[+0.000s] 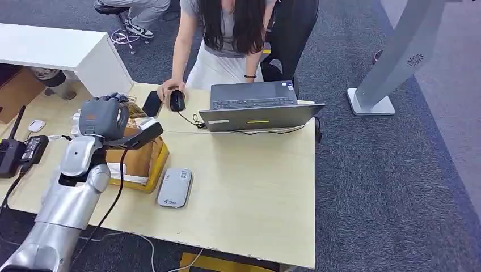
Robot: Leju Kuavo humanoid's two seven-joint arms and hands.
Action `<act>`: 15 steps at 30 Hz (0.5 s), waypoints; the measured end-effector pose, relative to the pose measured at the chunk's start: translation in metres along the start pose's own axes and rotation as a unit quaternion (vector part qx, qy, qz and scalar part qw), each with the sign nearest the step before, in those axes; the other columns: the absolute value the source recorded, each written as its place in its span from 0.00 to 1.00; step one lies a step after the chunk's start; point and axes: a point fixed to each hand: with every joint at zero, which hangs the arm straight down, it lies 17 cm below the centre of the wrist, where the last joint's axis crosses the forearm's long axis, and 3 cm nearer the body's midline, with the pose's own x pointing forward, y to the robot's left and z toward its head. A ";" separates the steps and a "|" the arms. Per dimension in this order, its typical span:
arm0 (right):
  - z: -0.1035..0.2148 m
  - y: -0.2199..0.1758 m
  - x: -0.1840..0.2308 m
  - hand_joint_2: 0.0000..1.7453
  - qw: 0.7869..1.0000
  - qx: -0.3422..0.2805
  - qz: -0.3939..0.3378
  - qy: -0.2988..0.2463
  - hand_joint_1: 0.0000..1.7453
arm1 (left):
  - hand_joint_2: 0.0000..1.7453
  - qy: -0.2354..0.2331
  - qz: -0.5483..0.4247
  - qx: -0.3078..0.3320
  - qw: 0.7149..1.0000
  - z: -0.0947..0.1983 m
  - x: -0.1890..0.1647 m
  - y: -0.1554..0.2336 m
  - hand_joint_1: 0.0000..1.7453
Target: Pass the card to the sensor for recognition and then transmit it.
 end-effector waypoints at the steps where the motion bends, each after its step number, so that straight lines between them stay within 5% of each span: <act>1: 0.000 0.000 0.000 0.00 1.000 0.001 0.002 0.000 0.00 | 1.00 -0.003 -0.001 0.010 1.000 -0.006 0.003 0.007 1.00; 9: -0.001 0.013 0.009 0.00 0.999 0.016 0.034 0.003 0.00 | 1.00 -0.014 -0.037 0.121 0.992 -0.092 0.018 0.104 1.00; 15: 0.000 0.021 0.011 0.00 0.999 0.025 0.048 0.006 0.00 | 1.00 -0.005 -0.047 0.111 0.993 -0.132 0.026 0.120 1.00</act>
